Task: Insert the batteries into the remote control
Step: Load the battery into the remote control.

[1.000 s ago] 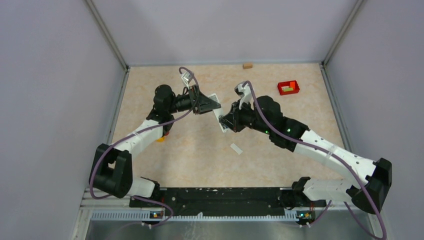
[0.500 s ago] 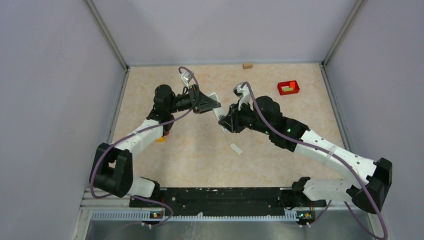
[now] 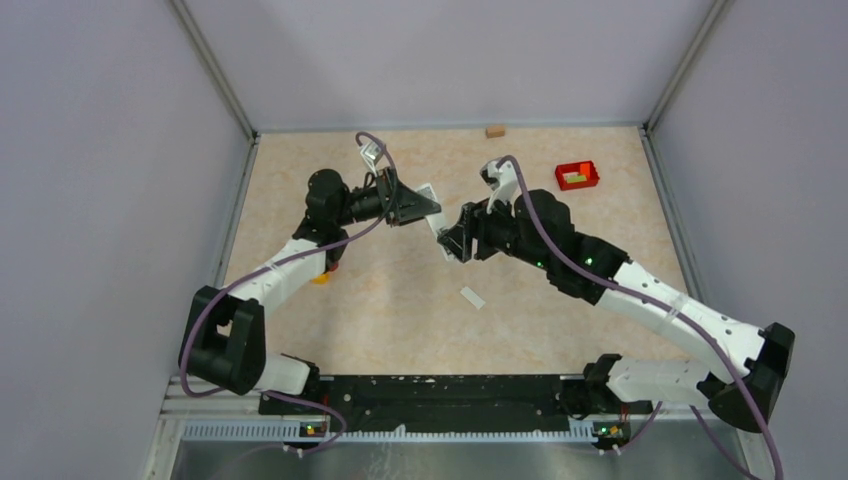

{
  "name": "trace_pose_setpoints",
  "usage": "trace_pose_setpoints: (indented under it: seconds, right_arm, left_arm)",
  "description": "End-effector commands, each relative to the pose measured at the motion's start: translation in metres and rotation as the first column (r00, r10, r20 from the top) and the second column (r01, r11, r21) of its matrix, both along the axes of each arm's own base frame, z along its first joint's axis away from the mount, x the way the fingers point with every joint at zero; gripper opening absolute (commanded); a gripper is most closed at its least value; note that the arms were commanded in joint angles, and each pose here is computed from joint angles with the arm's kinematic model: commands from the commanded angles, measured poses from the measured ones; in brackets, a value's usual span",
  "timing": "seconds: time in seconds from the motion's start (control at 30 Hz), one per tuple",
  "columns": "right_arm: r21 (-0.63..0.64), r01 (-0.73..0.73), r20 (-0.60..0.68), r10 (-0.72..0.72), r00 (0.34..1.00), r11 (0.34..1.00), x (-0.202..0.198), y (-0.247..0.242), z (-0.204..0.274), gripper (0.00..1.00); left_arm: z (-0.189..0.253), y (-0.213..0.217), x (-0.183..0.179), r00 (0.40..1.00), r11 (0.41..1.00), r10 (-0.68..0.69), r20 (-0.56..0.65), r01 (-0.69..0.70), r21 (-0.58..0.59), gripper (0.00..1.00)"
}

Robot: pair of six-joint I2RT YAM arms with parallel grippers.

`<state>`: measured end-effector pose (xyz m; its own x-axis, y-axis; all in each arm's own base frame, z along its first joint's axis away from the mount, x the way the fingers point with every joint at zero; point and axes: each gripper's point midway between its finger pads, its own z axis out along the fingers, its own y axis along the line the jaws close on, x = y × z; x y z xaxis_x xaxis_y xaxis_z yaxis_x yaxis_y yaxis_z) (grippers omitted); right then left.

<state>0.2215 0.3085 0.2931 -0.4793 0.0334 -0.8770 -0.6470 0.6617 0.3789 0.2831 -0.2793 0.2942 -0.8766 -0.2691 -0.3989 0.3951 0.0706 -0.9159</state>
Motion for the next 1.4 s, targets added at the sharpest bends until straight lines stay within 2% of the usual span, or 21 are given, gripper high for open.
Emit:
trace_pose_setpoints:
  seconds: [0.0, 0.17, 0.3, 0.4, 0.43, 0.53, 0.67, 0.87, 1.17, 1.37]
  right_arm:
    - [0.098, 0.102, 0.028, -0.105, 0.994, 0.99, 0.007, -0.013, 0.043, 0.6]
    - [0.143, 0.254, -0.086, -0.244, 0.966, 0.956, 0.017, -0.024, 0.04, 0.71]
    - [0.173, 0.403, -0.271, -0.35, 0.897, 0.898, 0.024, -0.034, 0.02, 0.77]
    - [0.228, 0.419, -0.389, -0.313, 0.866, 0.879, 0.03, -0.032, 0.008, 0.8]
    - [0.298, 0.396, -0.395, -0.265, 0.88, 0.869, 0.033, -0.027, 0.016, 0.83]
    - [0.388, 0.38, -0.42, -0.206, 0.884, 0.84, 0.033, -0.023, 0.02, 0.88]
    - [0.408, 0.371, -0.475, -0.154, 0.866, 0.834, 0.035, -0.015, 0.02, 0.94]
    - [0.492, 0.337, -0.513, -0.045, 0.857, 0.803, 0.032, 0.0, 0.02, 0.95]
    - [0.55, 0.321, -0.53, 0.026, 0.847, 0.771, 0.031, 0.011, 0.018, 0.95]
    - [0.602, 0.325, -0.526, 0.056, 0.848, 0.73, 0.032, 0.011, 0.023, 0.89]
  left_arm:
    - [0.029, 0.003, 0.0, 0.992, 0.999, 0.015, 0.122, -0.01, -0.04, 0.0]
    - [0.032, 0.007, 0.006, 0.985, 0.997, 0.07, 0.16, -0.065, -0.038, 0.0]
    - [0.036, 0.009, 0.01, 0.977, 0.993, 0.115, 0.179, -0.109, -0.039, 0.0]
    - [0.041, 0.012, 0.013, 0.97, 0.988, 0.15, 0.19, -0.143, -0.051, 0.0]
    - [0.043, 0.013, 0.014, 0.967, 0.986, 0.162, 0.195, -0.154, -0.055, 0.0]
    - [0.047, 0.014, 0.016, 0.963, 0.983, 0.184, 0.199, -0.175, -0.063, 0.0]
    - [0.048, 0.014, 0.019, 0.964, 0.981, 0.192, 0.184, -0.181, -0.075, 0.0]
    - [0.05, 0.014, 0.021, 0.964, 0.977, 0.205, 0.17, -0.19, -0.101, 0.0]
    - [0.053, 0.015, 0.019, 0.962, 0.974, 0.211, 0.173, -0.19, -0.127, 0.0]
    - [0.052, 0.015, 0.014, 0.961, 0.976, 0.198, 0.191, -0.174, -0.131, 0.0]
